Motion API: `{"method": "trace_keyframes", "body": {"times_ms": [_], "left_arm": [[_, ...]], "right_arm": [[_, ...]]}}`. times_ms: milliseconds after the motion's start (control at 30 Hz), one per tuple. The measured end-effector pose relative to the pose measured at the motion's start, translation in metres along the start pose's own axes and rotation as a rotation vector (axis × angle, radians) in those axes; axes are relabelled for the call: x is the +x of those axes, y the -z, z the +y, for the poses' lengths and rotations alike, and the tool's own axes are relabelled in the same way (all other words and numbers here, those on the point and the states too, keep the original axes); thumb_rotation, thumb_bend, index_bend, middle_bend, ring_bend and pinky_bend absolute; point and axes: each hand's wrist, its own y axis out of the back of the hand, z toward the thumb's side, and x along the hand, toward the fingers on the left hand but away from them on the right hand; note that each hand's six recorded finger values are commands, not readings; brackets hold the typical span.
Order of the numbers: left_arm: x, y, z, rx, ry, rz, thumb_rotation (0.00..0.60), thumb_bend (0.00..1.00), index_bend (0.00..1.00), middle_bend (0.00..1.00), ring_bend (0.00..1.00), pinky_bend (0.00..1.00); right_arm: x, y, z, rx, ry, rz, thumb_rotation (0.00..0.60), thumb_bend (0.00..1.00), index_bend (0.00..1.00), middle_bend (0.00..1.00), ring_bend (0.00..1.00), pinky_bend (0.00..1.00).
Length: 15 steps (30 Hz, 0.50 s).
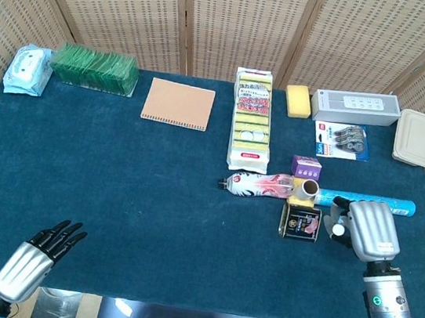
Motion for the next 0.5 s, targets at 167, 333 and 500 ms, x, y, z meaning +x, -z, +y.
{"method": "trace_keyframes", "body": {"times_ms": [167,333,500], "left_arm": [[0.001,0.002,-0.001,0.007,0.002,0.009,0.6,0.29,0.12,0.14,0.13,0.33],[-0.001,-0.002,0.001,-0.001,-0.004,-0.005,0.6,0.29,0.12,0.14,0.13,0.33],[0.002,0.001,-0.001,0.005,0.001,0.008,0.6,0.29,0.12,0.14,0.13,0.33]], "right_arm": [[-0.004,-0.011,0.014,-0.021,0.03,0.053,0.6,0.48,0.81,1.0,1.0,0.92],[0.003,-0.009,0.007,-0.038,0.027,0.034,0.6,0.48,0.81,1.0,1.0,0.92],[-0.002,-0.018,0.013,-0.056,0.017,0.062,0.6,0.48,0.81,1.0,1.0,0.92]]}}
